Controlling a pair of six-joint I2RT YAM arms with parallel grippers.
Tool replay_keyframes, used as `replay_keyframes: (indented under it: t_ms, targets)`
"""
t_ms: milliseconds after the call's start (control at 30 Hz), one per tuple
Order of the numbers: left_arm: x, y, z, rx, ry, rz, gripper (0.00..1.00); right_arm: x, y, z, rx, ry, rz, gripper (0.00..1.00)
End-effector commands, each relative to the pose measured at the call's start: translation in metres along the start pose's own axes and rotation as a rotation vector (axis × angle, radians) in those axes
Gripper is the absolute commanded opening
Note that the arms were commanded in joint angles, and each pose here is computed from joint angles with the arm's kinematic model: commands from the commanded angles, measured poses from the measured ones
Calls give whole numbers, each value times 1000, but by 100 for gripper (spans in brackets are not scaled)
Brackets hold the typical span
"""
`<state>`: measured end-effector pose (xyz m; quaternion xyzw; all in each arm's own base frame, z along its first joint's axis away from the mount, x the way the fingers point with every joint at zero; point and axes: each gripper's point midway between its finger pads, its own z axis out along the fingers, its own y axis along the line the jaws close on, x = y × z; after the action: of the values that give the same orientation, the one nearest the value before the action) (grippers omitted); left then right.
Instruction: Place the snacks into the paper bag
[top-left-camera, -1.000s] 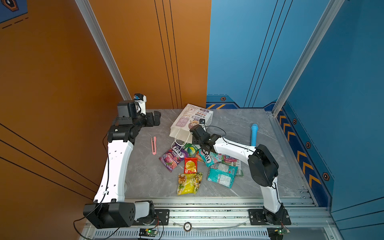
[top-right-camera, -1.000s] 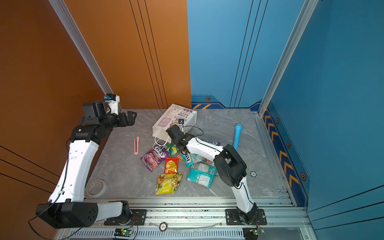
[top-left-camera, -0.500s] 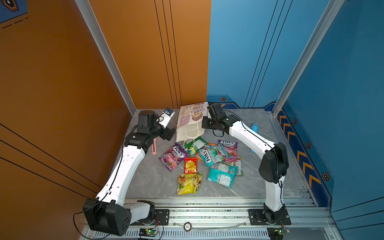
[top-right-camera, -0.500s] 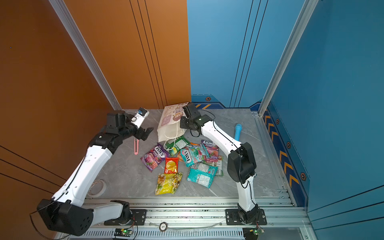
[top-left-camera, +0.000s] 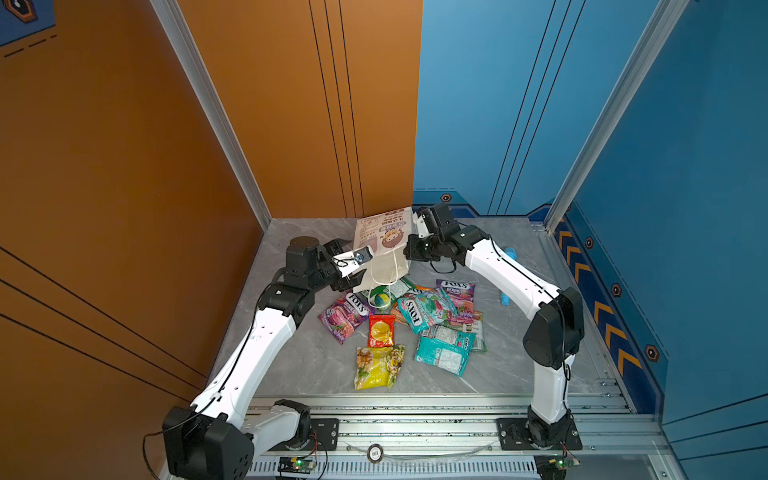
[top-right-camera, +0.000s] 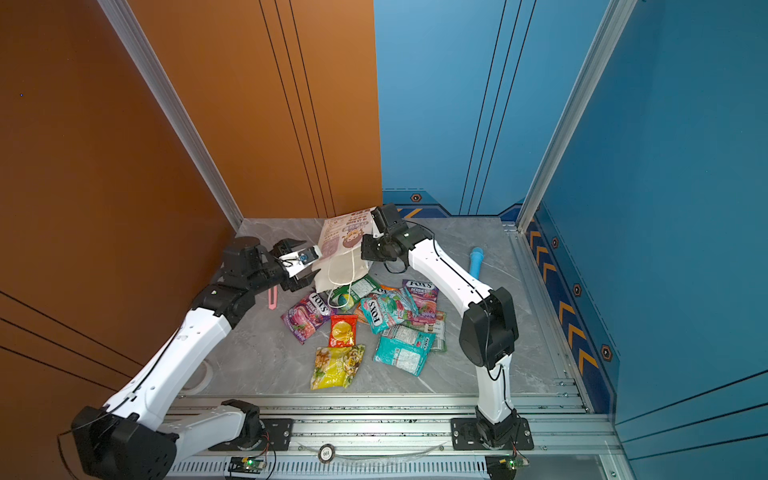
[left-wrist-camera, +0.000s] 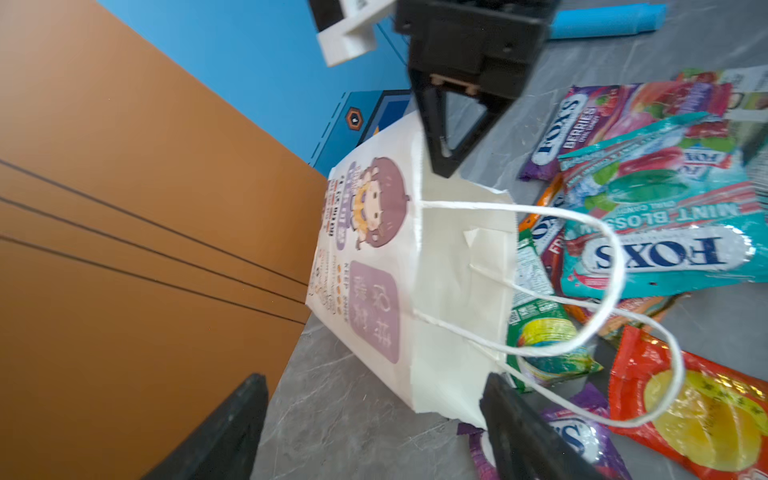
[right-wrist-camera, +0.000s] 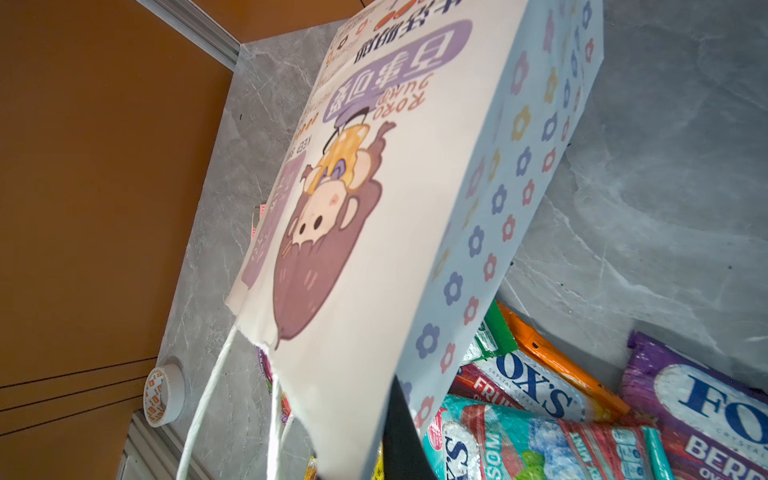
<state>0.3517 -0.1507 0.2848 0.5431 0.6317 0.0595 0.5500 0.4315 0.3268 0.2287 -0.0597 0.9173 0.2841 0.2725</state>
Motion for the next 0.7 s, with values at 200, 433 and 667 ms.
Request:
replay_keyframes:
  t_ms: [200,433,667]
  targets:
    - [16,-23,33,-15,36,147,76,-4,17,-23,-74,8,8,10]
    - [32,-13,58,-31,88,134,64,-3,17,-24,-82,15,15,10]
    - [50,-3,70,-50,112,66,59,-5,22,-30,-98,6,15,10]
